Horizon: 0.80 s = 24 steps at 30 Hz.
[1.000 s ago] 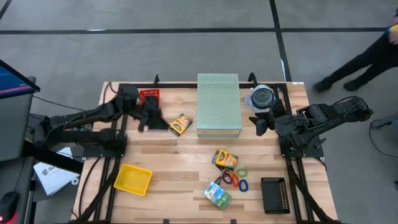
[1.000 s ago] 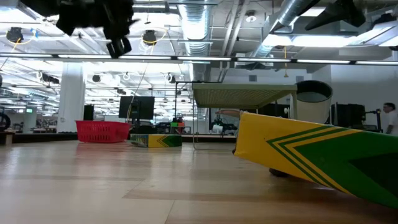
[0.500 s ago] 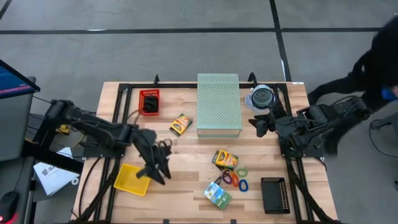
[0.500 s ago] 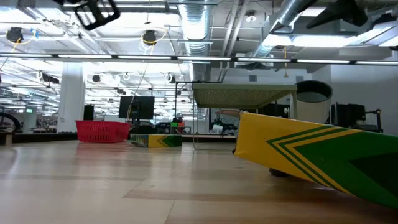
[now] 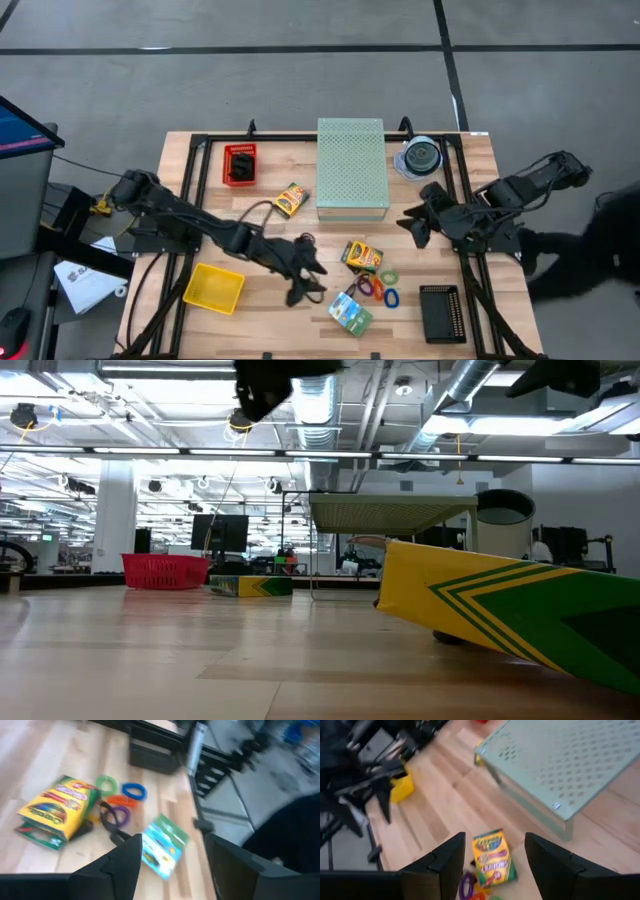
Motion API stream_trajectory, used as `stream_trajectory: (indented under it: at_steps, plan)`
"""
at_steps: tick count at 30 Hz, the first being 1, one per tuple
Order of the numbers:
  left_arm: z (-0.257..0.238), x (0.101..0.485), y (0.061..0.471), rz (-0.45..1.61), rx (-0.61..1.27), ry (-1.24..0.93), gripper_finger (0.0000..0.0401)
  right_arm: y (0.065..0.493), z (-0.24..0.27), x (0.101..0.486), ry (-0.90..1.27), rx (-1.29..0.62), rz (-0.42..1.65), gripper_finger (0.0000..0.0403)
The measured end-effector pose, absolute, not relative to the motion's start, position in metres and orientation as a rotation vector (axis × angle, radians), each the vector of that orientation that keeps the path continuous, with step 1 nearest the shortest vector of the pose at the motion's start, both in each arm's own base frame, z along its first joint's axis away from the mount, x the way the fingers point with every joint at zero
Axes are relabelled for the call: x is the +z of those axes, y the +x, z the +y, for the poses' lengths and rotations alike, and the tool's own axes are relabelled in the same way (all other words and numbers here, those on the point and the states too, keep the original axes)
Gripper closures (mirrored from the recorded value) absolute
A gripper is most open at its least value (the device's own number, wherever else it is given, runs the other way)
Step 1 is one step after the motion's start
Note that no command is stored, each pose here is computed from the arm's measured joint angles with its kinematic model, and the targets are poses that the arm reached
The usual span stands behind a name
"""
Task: Pick & Place Office Desk Supplies
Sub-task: Put the black rubber band into the red bin
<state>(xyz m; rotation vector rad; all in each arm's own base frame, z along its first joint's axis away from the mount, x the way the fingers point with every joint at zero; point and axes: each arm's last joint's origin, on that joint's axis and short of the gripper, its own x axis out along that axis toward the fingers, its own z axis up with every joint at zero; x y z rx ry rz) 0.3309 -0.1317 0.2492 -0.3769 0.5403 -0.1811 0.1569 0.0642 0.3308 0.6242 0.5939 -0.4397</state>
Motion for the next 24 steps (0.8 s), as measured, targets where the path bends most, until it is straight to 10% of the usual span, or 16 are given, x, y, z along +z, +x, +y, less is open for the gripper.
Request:
stream_trajectory:
  at_steps: [24]
  plan:
    - [-0.167,0.152,0.417,0.635,0.205,-0.371,0.0155,0.141,0.086,0.33,0.455,-0.282,0.652,0.0201]
